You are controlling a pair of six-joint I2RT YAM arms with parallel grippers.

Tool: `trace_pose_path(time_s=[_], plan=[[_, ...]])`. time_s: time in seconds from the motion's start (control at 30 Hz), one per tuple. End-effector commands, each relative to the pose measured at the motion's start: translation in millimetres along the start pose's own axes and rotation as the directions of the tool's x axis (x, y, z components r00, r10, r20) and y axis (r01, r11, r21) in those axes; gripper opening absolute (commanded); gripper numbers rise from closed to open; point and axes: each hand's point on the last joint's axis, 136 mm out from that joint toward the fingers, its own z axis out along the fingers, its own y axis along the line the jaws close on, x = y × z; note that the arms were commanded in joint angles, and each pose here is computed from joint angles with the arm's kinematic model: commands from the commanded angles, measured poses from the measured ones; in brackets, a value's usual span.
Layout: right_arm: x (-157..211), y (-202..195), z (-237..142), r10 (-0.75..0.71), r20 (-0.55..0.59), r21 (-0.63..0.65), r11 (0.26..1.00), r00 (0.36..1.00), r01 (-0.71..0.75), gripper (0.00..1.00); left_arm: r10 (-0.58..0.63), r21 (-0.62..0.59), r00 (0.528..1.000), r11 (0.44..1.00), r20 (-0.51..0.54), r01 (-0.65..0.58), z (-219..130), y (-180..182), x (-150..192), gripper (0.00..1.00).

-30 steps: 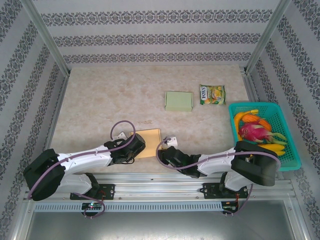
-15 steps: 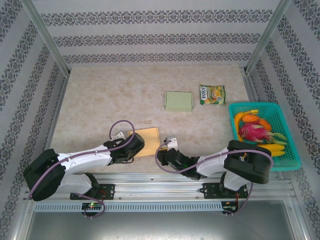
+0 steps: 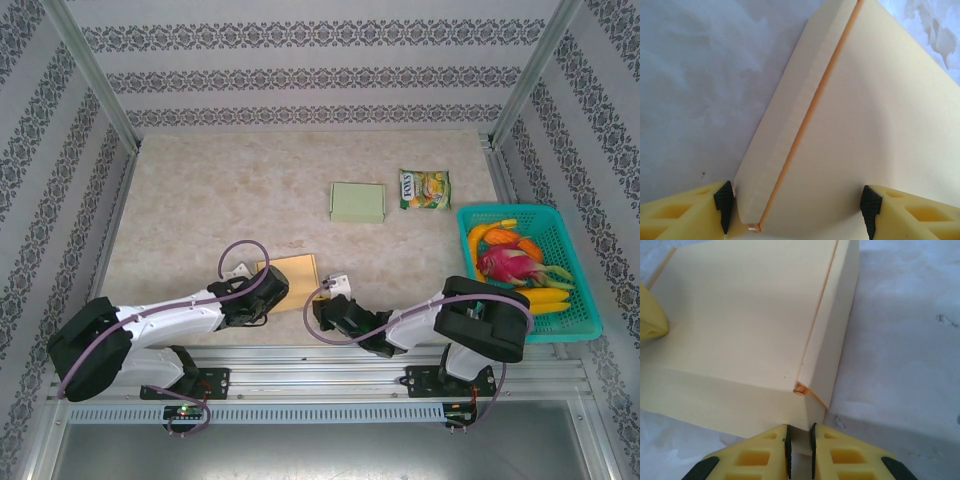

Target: Fold the paper box

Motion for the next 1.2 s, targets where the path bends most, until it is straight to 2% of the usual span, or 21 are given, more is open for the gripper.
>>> trace_pose_path(time_s=[0.0,0.2,0.33,0.73,1.0,1.17], plan=[[34.9,-7.1,9.0,-0.112,-0.129,-0.006,0.994,0.985,0.112,0.17,0.02,-0.065,0.997,0.998,-0.081,-0.026,9.6,16.4,15.7,0.7],[30.6,-10.9,9.2,-0.104,-0.107,-0.004,0.995,0.989,0.104,0.25,0.025,-0.066,0.996,0.997,-0.082,-0.03,10.5,15.3,15.6,0.7],[30.1,-12.1,-1.8,-0.09,-0.132,-0.005,0.996,0.987,0.09,0.25,0.021,-0.071,0.997,0.997,-0.077,-0.027,10.0,18.1,13.6,0.7],[20.4,-0.1,-23.0,-0.044,-0.183,-0.023,0.999,0.982,0.04,0.19,0.013,-0.075,0.997,0.997,-0.07,-0.019,10.3,18.9,11.5,0.7],[0.8,18.0,-15.3,-0.045,-0.121,-0.053,0.998,0.992,0.038,0.17,0.016,-0.078,0.997,0.997,-0.074,-0.022,10.9,19.0,12.5,0.7],[-10.3,16.2,1.1,-0.051,-0.106,-0.02,0.999,0.993,0.05,0.14,0.019,-0.072,0.996,0.997,-0.088,-0.026,12.0,16.0,15.1,0.7]])
